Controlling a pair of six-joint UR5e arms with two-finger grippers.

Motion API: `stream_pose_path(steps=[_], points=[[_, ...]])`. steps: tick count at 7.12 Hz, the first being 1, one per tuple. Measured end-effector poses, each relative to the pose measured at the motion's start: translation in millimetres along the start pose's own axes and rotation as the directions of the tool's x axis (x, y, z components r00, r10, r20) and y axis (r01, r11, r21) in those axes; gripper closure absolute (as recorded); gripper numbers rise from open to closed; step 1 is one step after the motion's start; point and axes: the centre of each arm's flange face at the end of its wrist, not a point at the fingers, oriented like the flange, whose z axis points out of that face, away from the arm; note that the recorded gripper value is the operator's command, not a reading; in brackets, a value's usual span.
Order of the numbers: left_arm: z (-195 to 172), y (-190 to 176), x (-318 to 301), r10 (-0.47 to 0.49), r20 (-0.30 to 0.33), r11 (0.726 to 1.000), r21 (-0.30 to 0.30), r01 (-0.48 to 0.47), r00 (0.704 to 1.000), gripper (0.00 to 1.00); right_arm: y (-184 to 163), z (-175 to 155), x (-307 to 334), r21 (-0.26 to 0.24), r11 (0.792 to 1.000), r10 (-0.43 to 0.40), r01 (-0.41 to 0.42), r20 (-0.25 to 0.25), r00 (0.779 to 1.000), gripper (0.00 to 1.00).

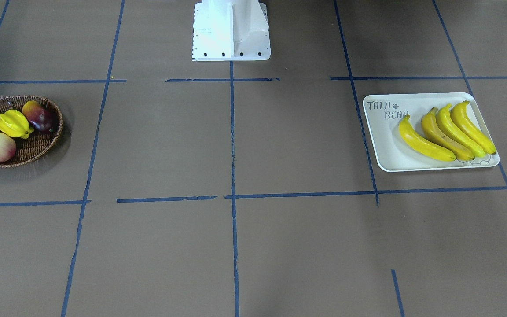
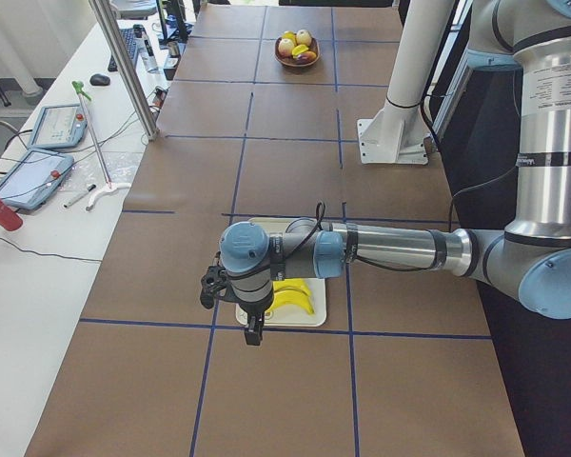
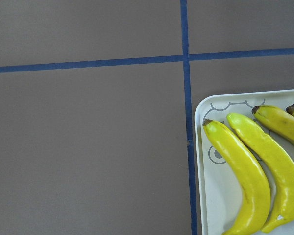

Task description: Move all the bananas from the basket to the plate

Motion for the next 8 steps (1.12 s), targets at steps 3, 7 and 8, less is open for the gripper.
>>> stream_pose_path(steps=[3, 7, 8], points=[[-4, 8, 3, 0.01, 0.014, 1.0, 0.013, -0.01, 1.0, 0.0, -13, -23, -20, 0.049, 0.998, -0.039, 0.039, -0.004, 0.999, 0.0], [-5, 12, 5, 0.016, 0.017, 1.0, 0.014, -0.016, 1.0, 0.0, -14, -25, -23, 0.054, 0.998, -0.028, 0.028, -0.001, 1.0, 0.0], [-5, 12, 6, 0.017, 0.017, 1.0, 0.015, -0.017, 1.0, 0.0, -14, -25, -23, 0.054, 0.998, -0.026, 0.026, -0.001, 1.0, 0.0]])
